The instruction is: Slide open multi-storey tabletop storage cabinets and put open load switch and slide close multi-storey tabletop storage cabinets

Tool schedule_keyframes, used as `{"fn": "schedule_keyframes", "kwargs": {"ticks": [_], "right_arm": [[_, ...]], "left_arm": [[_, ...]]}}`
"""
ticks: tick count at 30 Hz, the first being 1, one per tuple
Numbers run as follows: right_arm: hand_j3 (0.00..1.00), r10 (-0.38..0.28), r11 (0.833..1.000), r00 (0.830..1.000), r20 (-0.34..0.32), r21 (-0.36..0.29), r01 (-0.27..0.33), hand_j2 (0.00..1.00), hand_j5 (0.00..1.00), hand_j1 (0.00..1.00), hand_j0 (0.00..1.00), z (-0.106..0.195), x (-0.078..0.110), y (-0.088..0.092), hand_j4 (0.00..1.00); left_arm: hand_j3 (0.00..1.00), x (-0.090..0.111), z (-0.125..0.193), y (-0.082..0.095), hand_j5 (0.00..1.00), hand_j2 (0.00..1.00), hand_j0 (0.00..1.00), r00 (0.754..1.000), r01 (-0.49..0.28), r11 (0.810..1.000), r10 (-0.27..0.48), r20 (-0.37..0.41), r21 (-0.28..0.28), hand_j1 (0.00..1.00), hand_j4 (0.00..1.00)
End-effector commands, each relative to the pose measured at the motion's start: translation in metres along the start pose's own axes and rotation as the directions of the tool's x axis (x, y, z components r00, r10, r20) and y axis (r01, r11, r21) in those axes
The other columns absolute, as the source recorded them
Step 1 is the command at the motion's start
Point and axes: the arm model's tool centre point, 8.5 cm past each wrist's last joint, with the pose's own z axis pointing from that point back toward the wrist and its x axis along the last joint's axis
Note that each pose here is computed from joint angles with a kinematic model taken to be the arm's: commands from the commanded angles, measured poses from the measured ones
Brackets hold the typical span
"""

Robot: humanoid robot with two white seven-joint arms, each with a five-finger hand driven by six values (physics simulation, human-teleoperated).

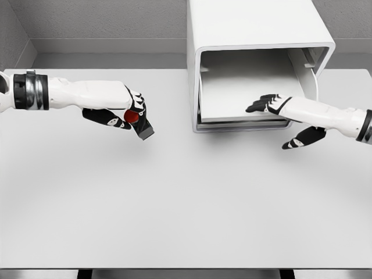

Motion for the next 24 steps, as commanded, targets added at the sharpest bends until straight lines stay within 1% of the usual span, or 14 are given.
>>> {"fn": "schedule_keyframes", "kwargs": {"ticks": [1,4,5,7,10,11,14,15,17,23,24], "right_arm": [[1.00,-0.002,1.000,1.000,-0.003,0.010,0.002,1.00,1.00,1.00,1.00,0.001,0.000,0.001,1.00],[1.00,0.000,1.000,1.000,-0.003,0.009,0.000,1.00,1.00,1.00,1.00,0.001,0.000,0.000,1.00],[1.00,-0.006,1.000,1.000,-0.003,0.014,0.006,1.00,1.00,1.00,1.00,0.002,0.000,0.004,1.00],[1.00,0.006,1.000,1.000,0.002,0.028,-0.006,1.00,1.00,1.00,1.00,0.008,0.006,0.005,1.00],[1.00,0.010,0.999,1.000,0.001,0.042,-0.010,1.00,1.00,1.00,1.00,0.015,0.010,0.008,1.00],[1.00,0.016,0.999,1.000,0.002,0.044,-0.016,1.00,1.00,1.00,1.00,0.018,0.013,0.006,1.00],[1.00,0.011,0.998,1.000,-0.005,0.056,-0.010,1.00,1.00,1.00,1.00,0.022,0.013,0.011,1.00],[1.00,0.017,0.998,1.000,0.002,0.063,-0.017,1.00,1.00,1.00,1.00,0.024,0.017,0.010,1.00],[1.00,0.019,0.998,1.000,0.003,0.067,-0.019,1.00,1.00,1.00,1.00,0.026,0.019,0.011,1.00],[1.00,0.036,0.996,0.999,-0.016,0.084,-0.034,1.00,1.00,1.00,1.00,0.039,0.021,0.008,1.00],[1.00,0.039,0.996,0.999,-0.011,0.084,-0.038,1.00,1.00,1.00,1.00,0.039,0.023,0.007,1.00]], "left_arm": [[0.42,0.000,0.001,0.002,0.42,0.42,0.42,1.000,-0.004,1.000,0.004,-0.001,0.008,0.42,0.42],[0.42,0.000,0.002,0.003,0.42,0.42,0.42,1.000,-0.003,1.000,0.003,-0.003,0.011,0.42,0.42],[0.42,0.000,0.001,0.003,0.42,0.42,0.42,1.000,-0.003,1.000,0.003,-0.001,0.011,0.42,0.42],[0.42,0.000,0.001,0.003,0.42,0.42,0.42,1.000,-0.003,1.000,0.003,-0.001,0.012,0.42,0.42],[0.42,0.000,0.001,0.004,0.42,0.42,0.42,1.000,-0.001,1.000,0.001,0.000,0.014,0.42,0.42],[0.42,0.001,0.001,0.004,0.42,0.42,0.42,1.000,0.001,1.000,-0.001,0.003,0.014,0.42,0.42],[0.42,0.003,0.000,0.006,0.42,0.42,0.42,1.000,0.005,1.000,-0.005,0.006,0.015,0.42,0.42],[0.42,0.003,0.000,0.006,0.42,0.42,0.42,1.000,0.005,1.000,-0.005,0.006,0.015,0.42,0.42],[0.42,0.003,0.000,0.007,0.42,0.42,0.42,1.000,0.009,1.000,-0.009,0.007,0.015,0.42,0.42],[0.42,0.011,-0.003,0.014,0.42,0.42,0.42,0.999,0.030,0.999,-0.031,0.029,0.019,0.42,0.42],[0.42,0.015,-0.002,0.020,0.42,0.42,0.42,0.998,0.045,0.999,-0.045,0.035,0.023,0.42,0.42]]}}
